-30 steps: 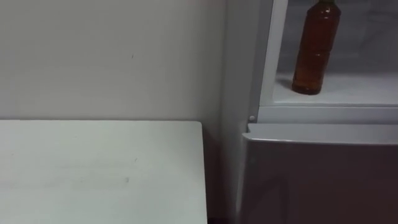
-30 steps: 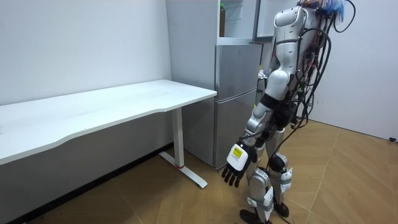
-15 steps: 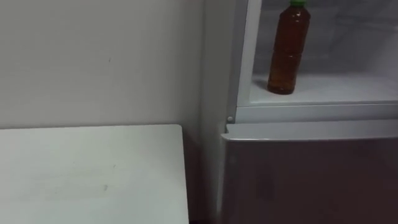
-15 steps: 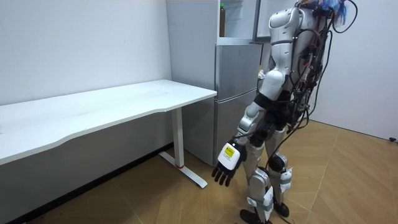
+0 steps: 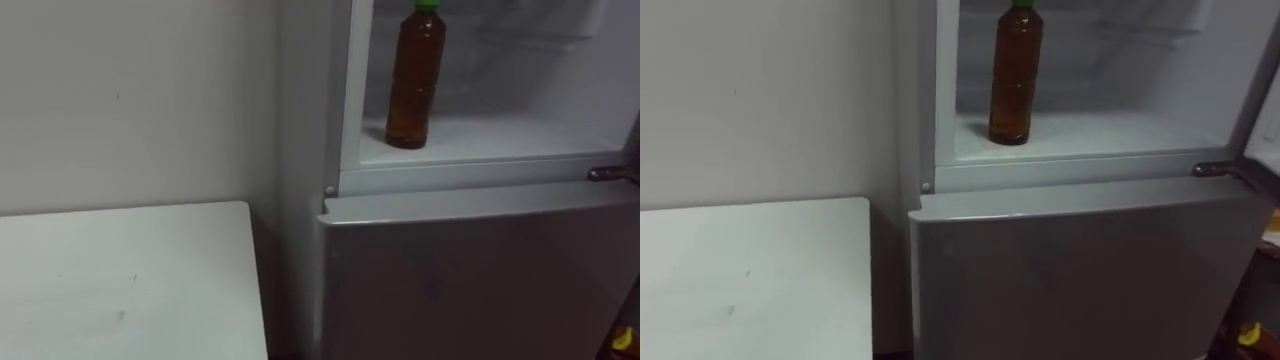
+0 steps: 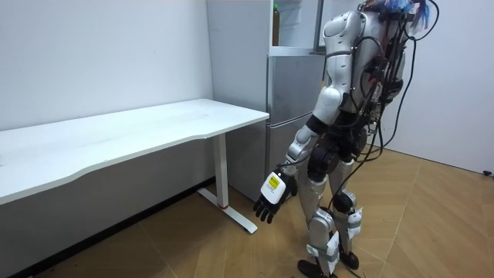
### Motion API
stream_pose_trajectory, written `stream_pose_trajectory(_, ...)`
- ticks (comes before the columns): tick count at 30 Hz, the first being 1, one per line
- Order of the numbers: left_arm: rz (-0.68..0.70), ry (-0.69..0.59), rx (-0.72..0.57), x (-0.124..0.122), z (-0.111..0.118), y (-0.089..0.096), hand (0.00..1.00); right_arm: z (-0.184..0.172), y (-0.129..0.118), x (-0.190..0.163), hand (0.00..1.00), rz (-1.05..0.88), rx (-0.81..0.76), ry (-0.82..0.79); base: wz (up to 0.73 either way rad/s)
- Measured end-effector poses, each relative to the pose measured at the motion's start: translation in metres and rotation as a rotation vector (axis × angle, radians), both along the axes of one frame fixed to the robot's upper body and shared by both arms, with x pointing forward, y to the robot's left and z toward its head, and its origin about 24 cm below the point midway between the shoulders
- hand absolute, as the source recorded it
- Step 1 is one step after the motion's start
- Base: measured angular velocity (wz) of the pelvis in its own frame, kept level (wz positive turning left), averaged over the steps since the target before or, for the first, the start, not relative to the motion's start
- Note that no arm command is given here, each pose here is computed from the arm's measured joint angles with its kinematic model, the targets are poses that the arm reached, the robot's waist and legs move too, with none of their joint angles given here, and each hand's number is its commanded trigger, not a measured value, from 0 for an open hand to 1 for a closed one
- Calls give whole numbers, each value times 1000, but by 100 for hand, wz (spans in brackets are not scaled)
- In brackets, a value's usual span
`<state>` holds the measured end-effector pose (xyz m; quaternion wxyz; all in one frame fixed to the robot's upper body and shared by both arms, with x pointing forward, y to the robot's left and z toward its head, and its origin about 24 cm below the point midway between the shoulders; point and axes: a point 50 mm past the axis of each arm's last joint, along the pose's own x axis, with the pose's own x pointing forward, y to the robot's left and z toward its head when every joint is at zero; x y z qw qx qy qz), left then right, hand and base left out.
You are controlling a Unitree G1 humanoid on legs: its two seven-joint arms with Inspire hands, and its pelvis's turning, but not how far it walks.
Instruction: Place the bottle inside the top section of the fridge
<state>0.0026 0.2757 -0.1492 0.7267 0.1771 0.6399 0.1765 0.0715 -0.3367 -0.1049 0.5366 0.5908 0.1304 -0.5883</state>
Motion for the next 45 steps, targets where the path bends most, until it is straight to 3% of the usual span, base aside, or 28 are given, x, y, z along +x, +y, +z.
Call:
stream_pose_trajectory(13,-24,-32,12,3,2,0,0,95,-40,57,0,-119,-241,-252,1)
stream_pose_trajectory(29,-39,-55,30,-1,0,-8,0,189,-39,76,0,-104,-538,-466,-1)
stream_pose_trajectory(45,-13,12,31,-22,-7,-18,0,221,-37,79,0,-61,-721,-480,0)
